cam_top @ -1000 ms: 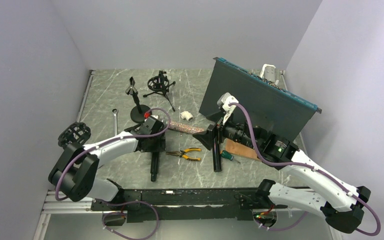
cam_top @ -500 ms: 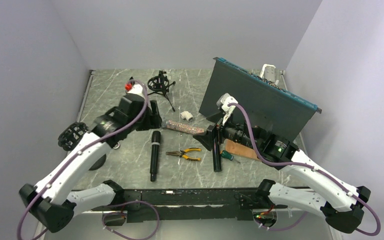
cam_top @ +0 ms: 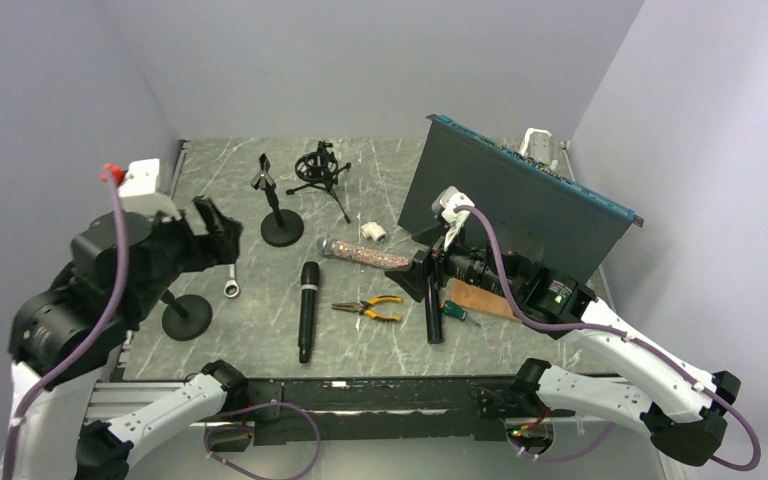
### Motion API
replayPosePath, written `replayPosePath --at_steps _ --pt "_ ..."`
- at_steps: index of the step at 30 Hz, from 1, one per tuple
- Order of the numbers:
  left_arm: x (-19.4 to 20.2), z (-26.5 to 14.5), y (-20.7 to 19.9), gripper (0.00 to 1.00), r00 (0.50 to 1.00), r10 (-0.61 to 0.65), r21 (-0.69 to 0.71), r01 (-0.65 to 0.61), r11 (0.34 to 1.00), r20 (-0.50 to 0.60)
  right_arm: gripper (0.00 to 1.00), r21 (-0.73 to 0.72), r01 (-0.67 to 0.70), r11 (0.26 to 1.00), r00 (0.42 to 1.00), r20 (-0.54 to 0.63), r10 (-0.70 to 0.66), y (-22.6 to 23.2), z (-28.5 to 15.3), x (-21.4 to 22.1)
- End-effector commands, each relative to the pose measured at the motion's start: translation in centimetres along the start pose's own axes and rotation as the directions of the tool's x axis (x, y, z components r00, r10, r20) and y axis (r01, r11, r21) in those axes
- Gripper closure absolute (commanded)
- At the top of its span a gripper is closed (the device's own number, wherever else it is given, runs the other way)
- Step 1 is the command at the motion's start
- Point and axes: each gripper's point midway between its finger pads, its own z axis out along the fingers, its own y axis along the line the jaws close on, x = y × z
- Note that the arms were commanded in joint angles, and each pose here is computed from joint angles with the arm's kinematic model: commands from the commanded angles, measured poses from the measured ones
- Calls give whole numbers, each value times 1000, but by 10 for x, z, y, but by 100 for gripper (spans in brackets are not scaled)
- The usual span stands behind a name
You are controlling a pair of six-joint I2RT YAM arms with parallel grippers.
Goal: Remove the microphone from the stand
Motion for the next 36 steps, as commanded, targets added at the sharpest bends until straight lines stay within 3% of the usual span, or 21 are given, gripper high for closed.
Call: replayPosePath --at_steps 1,7,14,20,24,28,36 --pt "2 -32 58 7 994 105 -233 -110 966 -34 6 -46 18 999 997 74 -14 9 -4 -26" --pt "2 -61 94 6 999 48 -402 -54 914 -25 6 -99 42 994 997 68 -35 17 2 -26" --pt "9 -57 104 3 1000 4 -482 -6 876 -6 6 -162 27 986 997 78 -14 28 5 -24" --pt "9 -37 116 2 998 27 -586 -52 809 -52 6 -168 22 986 998 56 -13 29 4 -17" --pt "-5 -11 129 2 999 -39 -590 25 807 -12 5 -168 22 986 998 57 -12 29 3 -16" --pt "-14 6 149 1 994 -113 -647 87 758 2 5 -164 19 986 999 47 -12 29 4 -16" --pt "-30 12 164 1 966 -188 -688 259 678 178 5 -169 5 986 1000 -1 -5 30 9 -19"
